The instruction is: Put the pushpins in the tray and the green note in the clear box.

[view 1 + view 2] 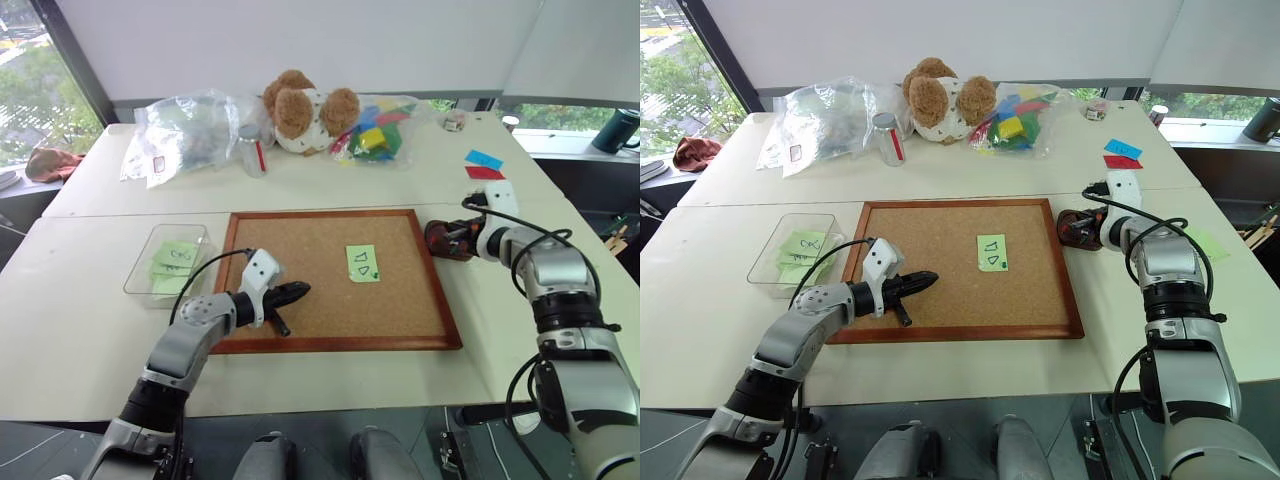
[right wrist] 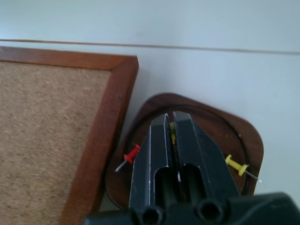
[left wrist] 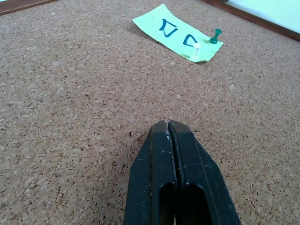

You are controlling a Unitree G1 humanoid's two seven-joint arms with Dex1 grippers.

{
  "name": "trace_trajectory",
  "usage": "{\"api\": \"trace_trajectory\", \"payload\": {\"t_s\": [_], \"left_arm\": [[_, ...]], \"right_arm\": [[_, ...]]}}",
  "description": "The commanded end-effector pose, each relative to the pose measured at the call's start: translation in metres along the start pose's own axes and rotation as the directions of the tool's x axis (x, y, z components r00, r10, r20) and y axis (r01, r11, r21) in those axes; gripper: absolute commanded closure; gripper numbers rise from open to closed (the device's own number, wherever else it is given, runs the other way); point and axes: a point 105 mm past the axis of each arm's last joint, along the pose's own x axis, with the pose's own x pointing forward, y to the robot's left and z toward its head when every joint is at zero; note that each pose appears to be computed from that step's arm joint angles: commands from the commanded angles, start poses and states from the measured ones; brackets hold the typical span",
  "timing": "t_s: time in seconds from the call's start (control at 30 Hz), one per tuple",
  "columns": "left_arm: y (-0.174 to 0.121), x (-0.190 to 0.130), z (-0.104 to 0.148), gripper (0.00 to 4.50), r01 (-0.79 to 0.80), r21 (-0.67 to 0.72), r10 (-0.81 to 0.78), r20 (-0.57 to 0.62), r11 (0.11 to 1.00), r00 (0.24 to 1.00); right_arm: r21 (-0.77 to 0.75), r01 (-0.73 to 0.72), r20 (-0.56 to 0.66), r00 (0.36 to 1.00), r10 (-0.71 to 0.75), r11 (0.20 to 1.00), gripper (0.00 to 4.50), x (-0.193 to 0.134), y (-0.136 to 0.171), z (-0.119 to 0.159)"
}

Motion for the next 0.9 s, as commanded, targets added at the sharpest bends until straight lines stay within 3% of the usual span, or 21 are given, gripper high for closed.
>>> {"api": "trace_trajectory", "payload": {"t_s": [0.03,0.13,0.37,0.63,0.9], "left_arm": [[-0.004,-0.002,-0.026,4.50,0.007,-0.046,-0.011,-0.089,0.999,0.996],[-0.004,-0.004,-0.027,4.50,0.004,-0.047,-0.008,-0.091,0.999,0.996],[-0.006,-0.005,-0.029,4.50,0.001,-0.051,-0.006,-0.093,0.999,0.996],[-0.005,-0.004,-0.029,4.50,0.000,-0.053,-0.005,-0.092,0.999,0.996],[-0.004,-0.006,-0.029,4.50,-0.006,-0.050,0.001,-0.091,0.999,0.996]], "right_arm": [[-0.006,0.006,0.051,0.999,-0.005,1.000,4.46,-0.002,-0.005,0.014],[-0.005,0.007,0.048,0.999,-0.007,1.000,3.52,-0.002,-0.007,0.012],[-0.013,0.019,0.071,0.997,-0.018,1.000,0.05,-0.006,-0.012,0.021],[-0.076,-0.060,0.148,0.987,0.070,0.995,0.05,-0.025,-0.001,0.053],[-0.232,-0.356,0.126,0.912,0.391,0.905,0.05,-0.046,0.084,0.052]]}}
